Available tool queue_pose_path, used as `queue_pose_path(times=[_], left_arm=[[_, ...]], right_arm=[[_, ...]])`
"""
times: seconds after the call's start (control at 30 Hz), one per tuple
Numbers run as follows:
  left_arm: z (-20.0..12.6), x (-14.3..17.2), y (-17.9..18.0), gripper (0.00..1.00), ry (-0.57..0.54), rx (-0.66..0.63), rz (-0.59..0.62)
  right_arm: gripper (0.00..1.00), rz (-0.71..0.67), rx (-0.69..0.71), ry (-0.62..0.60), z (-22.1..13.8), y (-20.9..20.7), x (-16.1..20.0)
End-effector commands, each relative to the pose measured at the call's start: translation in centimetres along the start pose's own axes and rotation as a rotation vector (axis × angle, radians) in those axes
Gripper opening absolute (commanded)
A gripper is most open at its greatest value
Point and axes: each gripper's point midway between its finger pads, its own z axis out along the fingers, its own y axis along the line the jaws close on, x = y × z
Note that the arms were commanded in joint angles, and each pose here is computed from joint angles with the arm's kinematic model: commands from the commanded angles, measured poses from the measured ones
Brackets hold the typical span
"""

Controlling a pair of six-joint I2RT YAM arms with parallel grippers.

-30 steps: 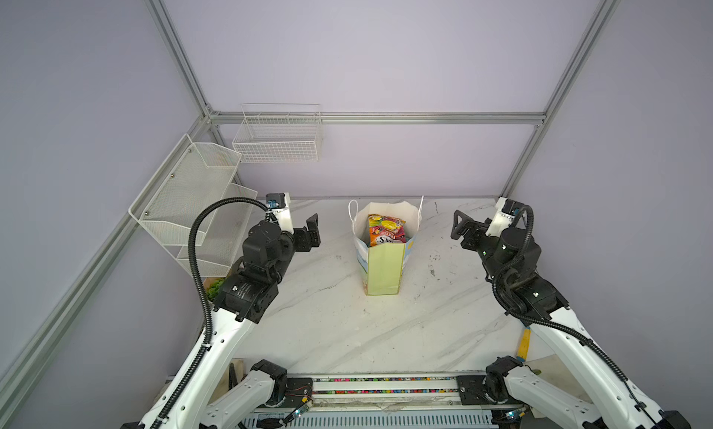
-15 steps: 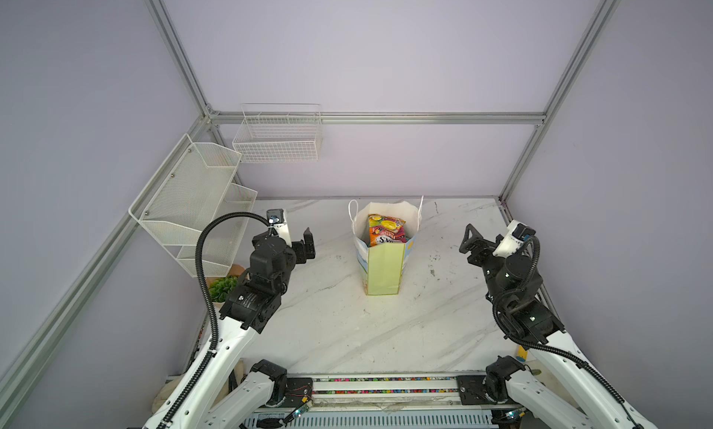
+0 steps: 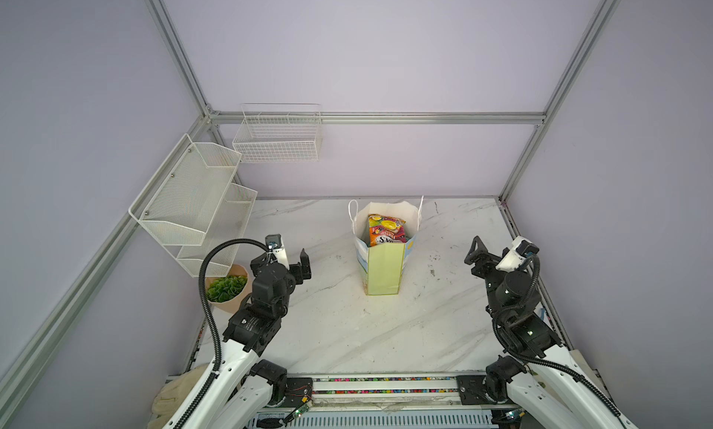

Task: Place the snacks into the paper bag
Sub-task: Reset both arms

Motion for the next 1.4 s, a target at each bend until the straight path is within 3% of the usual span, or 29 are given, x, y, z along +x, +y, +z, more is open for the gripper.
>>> queue_pose_path(times=[0.0, 0.53, 0.9, 1.23, 1.37], left_arm=[[0.1, 0.3, 0.2, 1.0, -0.067, -0.005, -0.027], [0.8, 3.3, 1.5, 1.0, -0.013, -0.106, -0.026], [1.3, 5.7, 0.8, 1.0, 0.046, -0.172, 0.098], [1.5, 8.9, 0.2, 1.0, 0.095, -0.175, 0.137], [1.3, 8.8, 0.2, 1.0, 0.087, -0.178, 0.136]], right_arm=[[0.93, 0.0, 0.013, -0.052, -0.2, -0.4, -0.8], [0.94, -0.035, 0.082, -0.042, -0.2, -2.9, 2.6], [0.96, -0.044, 0.103, -0.017, -0.6, -4.1, 4.3], [0.97, -0.112, 0.07, 0.011, -0.8, -3.9, 5.1], [0.97, -0.143, 0.071, 0.017, -0.8, -3.9, 5.2]])
